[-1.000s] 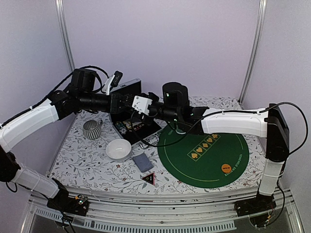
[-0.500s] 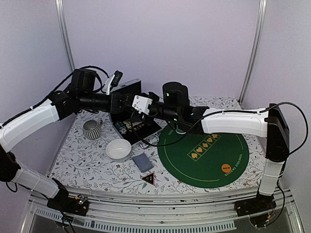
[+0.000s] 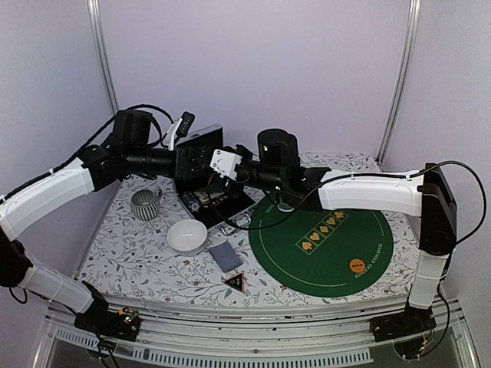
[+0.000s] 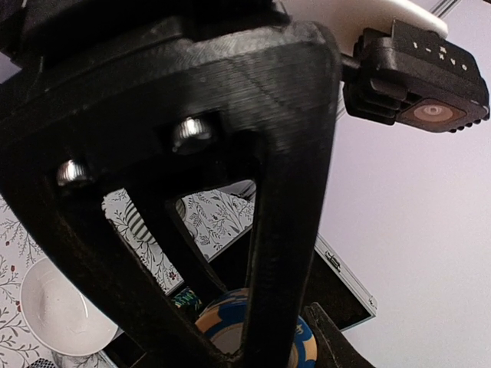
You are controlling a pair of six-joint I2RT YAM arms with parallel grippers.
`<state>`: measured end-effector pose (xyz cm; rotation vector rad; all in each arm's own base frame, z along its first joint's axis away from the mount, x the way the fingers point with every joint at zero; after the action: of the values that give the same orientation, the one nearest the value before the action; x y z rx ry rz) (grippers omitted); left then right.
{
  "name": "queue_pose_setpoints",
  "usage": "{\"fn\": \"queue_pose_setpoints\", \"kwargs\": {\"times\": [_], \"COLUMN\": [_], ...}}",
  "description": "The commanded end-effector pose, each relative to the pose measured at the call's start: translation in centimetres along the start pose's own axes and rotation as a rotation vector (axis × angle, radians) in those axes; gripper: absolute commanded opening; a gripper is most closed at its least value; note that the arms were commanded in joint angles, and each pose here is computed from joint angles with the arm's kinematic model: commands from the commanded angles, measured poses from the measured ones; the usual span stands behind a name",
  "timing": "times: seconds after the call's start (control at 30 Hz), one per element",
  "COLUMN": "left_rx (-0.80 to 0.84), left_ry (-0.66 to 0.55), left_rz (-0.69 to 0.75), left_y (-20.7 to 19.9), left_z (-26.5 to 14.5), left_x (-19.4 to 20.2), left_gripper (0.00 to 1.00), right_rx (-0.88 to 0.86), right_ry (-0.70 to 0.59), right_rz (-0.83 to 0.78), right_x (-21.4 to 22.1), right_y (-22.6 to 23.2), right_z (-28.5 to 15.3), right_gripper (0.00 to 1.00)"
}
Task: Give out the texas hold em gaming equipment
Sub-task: Pass from the left arm to the right
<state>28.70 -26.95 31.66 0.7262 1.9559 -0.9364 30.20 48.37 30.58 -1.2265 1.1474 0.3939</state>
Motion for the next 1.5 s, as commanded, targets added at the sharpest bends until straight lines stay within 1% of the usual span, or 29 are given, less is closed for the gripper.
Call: {"fn": "queue_pose_setpoints", "kwargs": {"times": [0.0, 0.13, 0.17, 0.23, 0.3, 0.33, 0.53, 0.6, 0.77, 0.9, 1.03, 1.3, 1.37, 1.47], "left_rx": [0.044, 0.019, 0.008, -0.015, -0.034, -0.044, -0.110, -0.131, -0.187, -0.215, -0.249, -0.280, -0.284, -0.293], "left_ry": [-0.025, -0.032, -0.038, -0.052, -0.069, -0.075, -0.083, -0.079, -0.066, -0.055, -0.027, 0.006, 0.013, 0.023], "left_rz": [0.026, 0.028, 0.030, 0.030, 0.034, 0.036, 0.034, 0.036, 0.048, 0.069, 0.088, 0.138, 0.148, 0.158], "left_y": [-0.9, -0.4, -0.2, 0.2, 0.5, 0.7, 2.4, 3.0, 4.6, 5.3, 6.1, 6.6, 6.7, 7.0], "left_z": [-0.1, -0.3, -0.5, -1.0, -1.5, -1.7, -2.8, -3.2, -4.0, -4.6, -4.9, -5.5, -5.6, -5.6], "left_x": [-0.5, -0.6, -0.7, -1.0, -1.2, -1.4, -1.6, -1.5, -1.0, -0.5, 0.6, 1.9, 2.1, 2.4], "left_gripper": [0.42, 0.56, 0.61, 0.76, 0.94, 0.98, 0.98, 0.98, 0.98, 0.98, 0.98, 0.98, 0.98, 0.98], "right_rx": [0.019, 0.009, 0.006, -0.007, -0.023, -0.025, -0.017, -0.008, 0.063, 0.153, 0.230, 0.271, 0.278, 0.269], "right_ry": [-0.019, -0.016, -0.013, -0.004, 0.005, 0.011, 0.110, 0.160, 0.352, 0.510, 0.700, 0.992, 1.050, 1.114], "right_rz": [0.016, 0.019, 0.023, 0.051, 0.091, 0.125, 0.233, 0.298, 0.465, 0.655, 0.776, 1.074, 1.111, 1.124], "right_x": [-0.7, -0.7, -0.6, -0.3, 0.3, 0.6, 3.4, 4.6, 9.2, 13.5, 17.4, 21.6, 22.1, 22.3], "right_y": [-1.0, -1.0, -1.0, -1.2, -1.4, -1.6, -2.6, -3.2, -4.7, -5.0, -3.1, 3.0, 4.7, 7.1], "right_z": [-0.3, -0.3, -0.3, -0.5, -0.8, -1.1, -2.8, -3.9, -7.9, -12.5, -16.5, -22.3, -23.2, -23.9], "right_gripper": [0.01, 0.01, 0.02, 0.01, 0.01, 0.01, 0.01, 0.01, 0.01, 0.01, 0.02, 0.01, 0.01, 0.01]}}
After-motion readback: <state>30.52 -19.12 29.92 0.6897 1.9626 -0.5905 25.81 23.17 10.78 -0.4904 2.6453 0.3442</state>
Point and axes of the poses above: each gripper's point midway between its finger pads, its own z axis out along the fingers, its own y axis along the line the jaws close on, x = y × z, the point moved 3 cm from there along -z, back along the fingers, and after that the axes turned 9 degrees about z, right-handed, at the moved point
